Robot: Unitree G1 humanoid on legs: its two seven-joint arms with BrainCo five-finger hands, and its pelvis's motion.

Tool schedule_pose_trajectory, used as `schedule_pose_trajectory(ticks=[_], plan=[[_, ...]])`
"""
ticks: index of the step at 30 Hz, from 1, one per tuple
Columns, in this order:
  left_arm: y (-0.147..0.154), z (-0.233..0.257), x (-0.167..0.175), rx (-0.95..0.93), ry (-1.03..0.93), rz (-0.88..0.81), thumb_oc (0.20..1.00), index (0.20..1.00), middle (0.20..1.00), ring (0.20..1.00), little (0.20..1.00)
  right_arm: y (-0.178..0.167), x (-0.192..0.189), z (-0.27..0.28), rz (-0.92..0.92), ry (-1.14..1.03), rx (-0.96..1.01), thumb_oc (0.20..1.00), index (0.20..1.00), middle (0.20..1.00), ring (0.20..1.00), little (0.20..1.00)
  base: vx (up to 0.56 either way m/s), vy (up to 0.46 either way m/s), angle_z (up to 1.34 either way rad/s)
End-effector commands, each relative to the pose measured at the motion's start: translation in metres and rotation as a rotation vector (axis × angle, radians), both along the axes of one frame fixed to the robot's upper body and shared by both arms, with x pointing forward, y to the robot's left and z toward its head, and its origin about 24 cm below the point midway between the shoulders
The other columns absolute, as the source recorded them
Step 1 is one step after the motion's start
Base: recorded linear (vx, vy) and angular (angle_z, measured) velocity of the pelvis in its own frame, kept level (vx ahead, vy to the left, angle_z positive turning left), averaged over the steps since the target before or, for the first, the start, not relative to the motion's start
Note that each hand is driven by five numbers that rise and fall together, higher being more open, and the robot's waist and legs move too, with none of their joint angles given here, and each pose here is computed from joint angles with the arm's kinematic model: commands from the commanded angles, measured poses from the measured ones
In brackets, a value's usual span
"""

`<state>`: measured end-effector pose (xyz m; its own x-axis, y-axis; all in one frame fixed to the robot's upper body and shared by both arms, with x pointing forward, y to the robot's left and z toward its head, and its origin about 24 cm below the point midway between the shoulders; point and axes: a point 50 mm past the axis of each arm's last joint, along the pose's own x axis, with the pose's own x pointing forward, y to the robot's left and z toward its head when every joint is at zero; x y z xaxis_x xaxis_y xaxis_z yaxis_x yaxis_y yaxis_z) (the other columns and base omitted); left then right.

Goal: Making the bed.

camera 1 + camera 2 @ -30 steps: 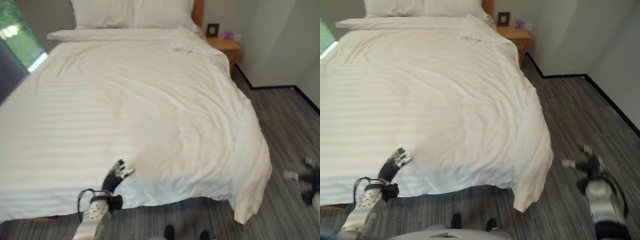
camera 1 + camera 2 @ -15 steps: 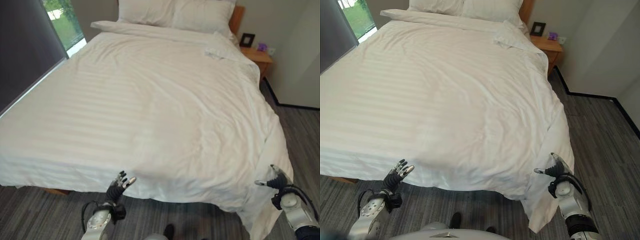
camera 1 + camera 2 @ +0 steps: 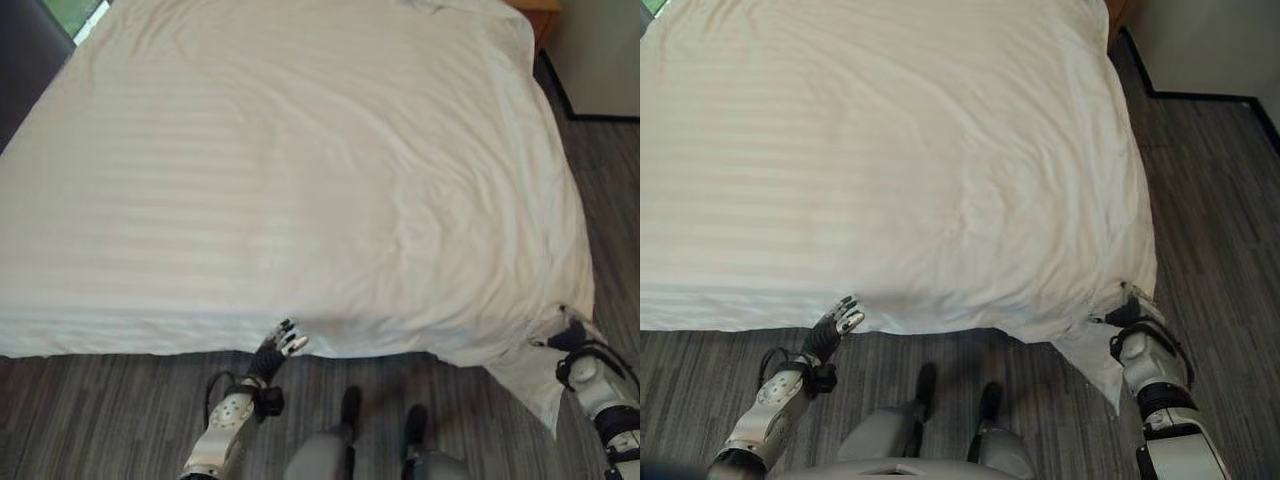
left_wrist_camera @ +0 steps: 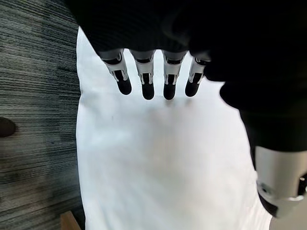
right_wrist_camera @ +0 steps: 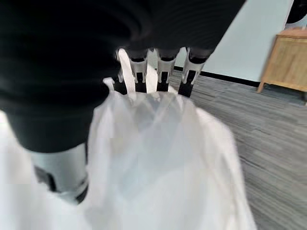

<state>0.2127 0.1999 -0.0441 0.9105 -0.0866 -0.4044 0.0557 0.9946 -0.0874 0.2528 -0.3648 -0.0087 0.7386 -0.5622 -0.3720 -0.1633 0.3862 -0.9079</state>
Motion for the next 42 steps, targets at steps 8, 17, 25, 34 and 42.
schedule_pose_trajectory(ticks=[8,17,25,34,42], plan=[[-0.002,-0.006,0.002,-0.095,0.001,0.039,1.0,1.0,1.0,1.0,1.0,-0.098,-0.053,0.102,-0.067,0.056,-0.368,0.2,0.2,0.2,0.2,0.2,0.05,0.052,-0.29],[-0.011,-0.012,0.002,-0.158,0.029,0.038,1.0,1.0,1.0,1.0,1.0,-0.132,-0.087,0.129,-0.236,0.125,-0.451,1.0,1.0,1.0,1.0,1.0,0.02,0.049,-0.42],[-0.011,-0.014,-0.005,-0.171,0.035,0.074,1.0,1.0,1.0,1.0,1.0,-0.01,-0.021,0.111,0.091,-0.578,-0.012,1.0,1.0,1.0,1.0,1.0,0.05,-0.04,-0.14],[-0.009,-0.009,-0.007,-0.125,0.016,0.039,1.0,1.0,1.0,1.0,1.0,0.069,0.037,0.12,0.21,-0.962,0.511,1.0,1.0,1.0,1.0,1.0,0.0,-0.048,0.35],[-0.011,0.0,0.005,-0.104,-0.037,0.028,1.0,1.0,1.0,1.0,1.0,0.115,0.101,0.16,0.155,-1.222,0.996,0.2,0.2,0.2,0.2,0.2,-0.07,-0.007,0.41]])
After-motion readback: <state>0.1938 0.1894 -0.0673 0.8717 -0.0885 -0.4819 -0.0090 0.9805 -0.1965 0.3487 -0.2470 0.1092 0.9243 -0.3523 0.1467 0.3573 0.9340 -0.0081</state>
